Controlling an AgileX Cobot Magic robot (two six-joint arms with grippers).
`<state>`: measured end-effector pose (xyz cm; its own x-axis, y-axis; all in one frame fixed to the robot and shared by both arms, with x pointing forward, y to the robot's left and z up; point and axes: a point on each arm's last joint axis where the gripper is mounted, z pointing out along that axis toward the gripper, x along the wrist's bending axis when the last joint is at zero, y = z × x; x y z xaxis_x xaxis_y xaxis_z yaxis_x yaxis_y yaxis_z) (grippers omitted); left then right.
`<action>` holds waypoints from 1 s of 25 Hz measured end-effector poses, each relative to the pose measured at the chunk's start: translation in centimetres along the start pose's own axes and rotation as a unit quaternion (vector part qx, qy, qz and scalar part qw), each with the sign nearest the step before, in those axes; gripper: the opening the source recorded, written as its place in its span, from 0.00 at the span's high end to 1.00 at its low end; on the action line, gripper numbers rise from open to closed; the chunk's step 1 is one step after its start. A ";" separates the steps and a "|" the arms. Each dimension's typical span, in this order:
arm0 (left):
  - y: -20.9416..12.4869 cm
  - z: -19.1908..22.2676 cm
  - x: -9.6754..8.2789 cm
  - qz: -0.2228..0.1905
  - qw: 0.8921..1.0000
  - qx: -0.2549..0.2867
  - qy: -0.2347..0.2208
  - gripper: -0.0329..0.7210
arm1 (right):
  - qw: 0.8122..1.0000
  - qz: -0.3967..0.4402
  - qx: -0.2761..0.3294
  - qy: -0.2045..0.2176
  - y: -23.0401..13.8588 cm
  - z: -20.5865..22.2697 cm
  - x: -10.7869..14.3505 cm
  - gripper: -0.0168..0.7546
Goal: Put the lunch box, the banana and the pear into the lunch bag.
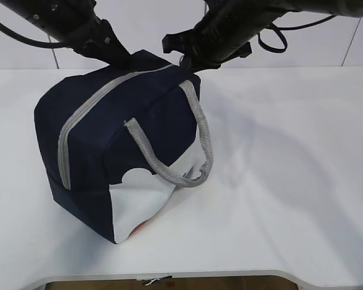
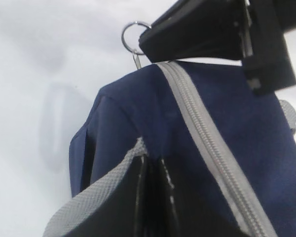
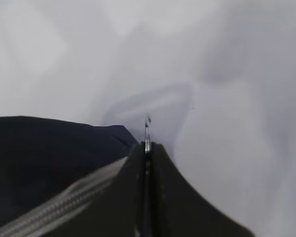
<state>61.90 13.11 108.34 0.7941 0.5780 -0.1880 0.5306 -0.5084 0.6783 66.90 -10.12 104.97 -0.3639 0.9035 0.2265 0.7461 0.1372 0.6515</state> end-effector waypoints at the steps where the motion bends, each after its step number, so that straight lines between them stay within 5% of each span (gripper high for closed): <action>1: 0.0 0.0 0.0 0.003 1.000 0.004 0.000 0.93 | 1.000 -0.005 -0.001 -0.005 0.0 0.0 -0.2 0.96; 25: 0.1 -0.8 -0.5 0.014 1.000 0.013 -0.005 0.93 | 0.999 0.025 0.040 -0.016 -1.7 4.2 -2.7 0.96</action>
<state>61.35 13.30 109.01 0.8115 0.5571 -0.1766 0.5156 -0.5403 0.6650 68.96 -11.08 100.14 -0.3081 0.9226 0.2321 0.8052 0.1229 0.5801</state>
